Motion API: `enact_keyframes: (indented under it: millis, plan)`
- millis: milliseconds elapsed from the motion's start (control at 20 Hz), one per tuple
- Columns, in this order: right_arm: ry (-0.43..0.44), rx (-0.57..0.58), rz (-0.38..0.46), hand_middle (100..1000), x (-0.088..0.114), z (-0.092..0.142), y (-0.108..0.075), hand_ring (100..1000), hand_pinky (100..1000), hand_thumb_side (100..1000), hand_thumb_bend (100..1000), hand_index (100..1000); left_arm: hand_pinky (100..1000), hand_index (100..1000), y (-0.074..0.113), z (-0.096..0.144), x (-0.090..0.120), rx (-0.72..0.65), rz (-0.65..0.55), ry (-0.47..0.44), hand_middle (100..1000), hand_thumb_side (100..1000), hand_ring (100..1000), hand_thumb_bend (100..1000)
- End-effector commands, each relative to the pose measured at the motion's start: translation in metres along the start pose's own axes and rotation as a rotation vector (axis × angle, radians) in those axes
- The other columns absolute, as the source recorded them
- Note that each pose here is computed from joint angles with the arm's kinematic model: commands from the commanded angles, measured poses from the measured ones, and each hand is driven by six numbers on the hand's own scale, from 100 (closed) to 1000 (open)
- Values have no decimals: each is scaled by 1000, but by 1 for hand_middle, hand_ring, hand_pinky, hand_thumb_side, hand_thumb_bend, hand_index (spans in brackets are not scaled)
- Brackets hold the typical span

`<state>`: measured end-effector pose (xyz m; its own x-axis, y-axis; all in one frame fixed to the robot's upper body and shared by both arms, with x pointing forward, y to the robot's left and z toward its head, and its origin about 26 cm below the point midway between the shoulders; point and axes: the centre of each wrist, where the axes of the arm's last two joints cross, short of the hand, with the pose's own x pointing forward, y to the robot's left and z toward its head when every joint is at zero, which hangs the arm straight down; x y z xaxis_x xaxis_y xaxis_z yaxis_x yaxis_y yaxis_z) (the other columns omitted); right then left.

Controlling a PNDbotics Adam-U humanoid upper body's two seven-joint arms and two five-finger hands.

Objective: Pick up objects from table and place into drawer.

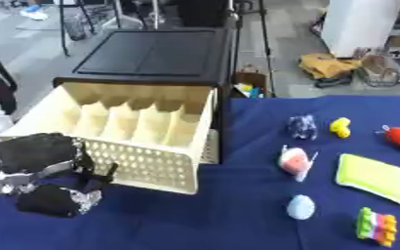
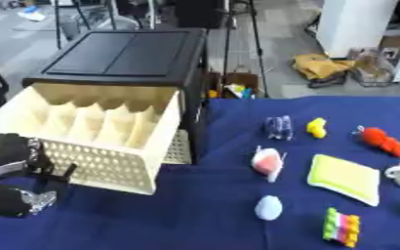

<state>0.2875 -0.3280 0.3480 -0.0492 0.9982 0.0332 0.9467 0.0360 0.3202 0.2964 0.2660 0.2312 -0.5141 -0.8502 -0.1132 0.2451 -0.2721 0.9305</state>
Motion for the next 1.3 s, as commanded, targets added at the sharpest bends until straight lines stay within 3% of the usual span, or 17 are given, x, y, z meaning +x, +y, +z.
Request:
enact_keyframes:
  millis: [50,1300]
  plan:
    - [-23,-39,15,615,-1,-9,-3,647,582,1000,100,675,100,380,-1,4,-2,-34,-10,-9,100,850,100,100]
    - [-21,-32,31,615,-2,-6,-4,647,581,1000,100,674,100,362,-8,8,-8,-58,38,-74,100,848,100,100]
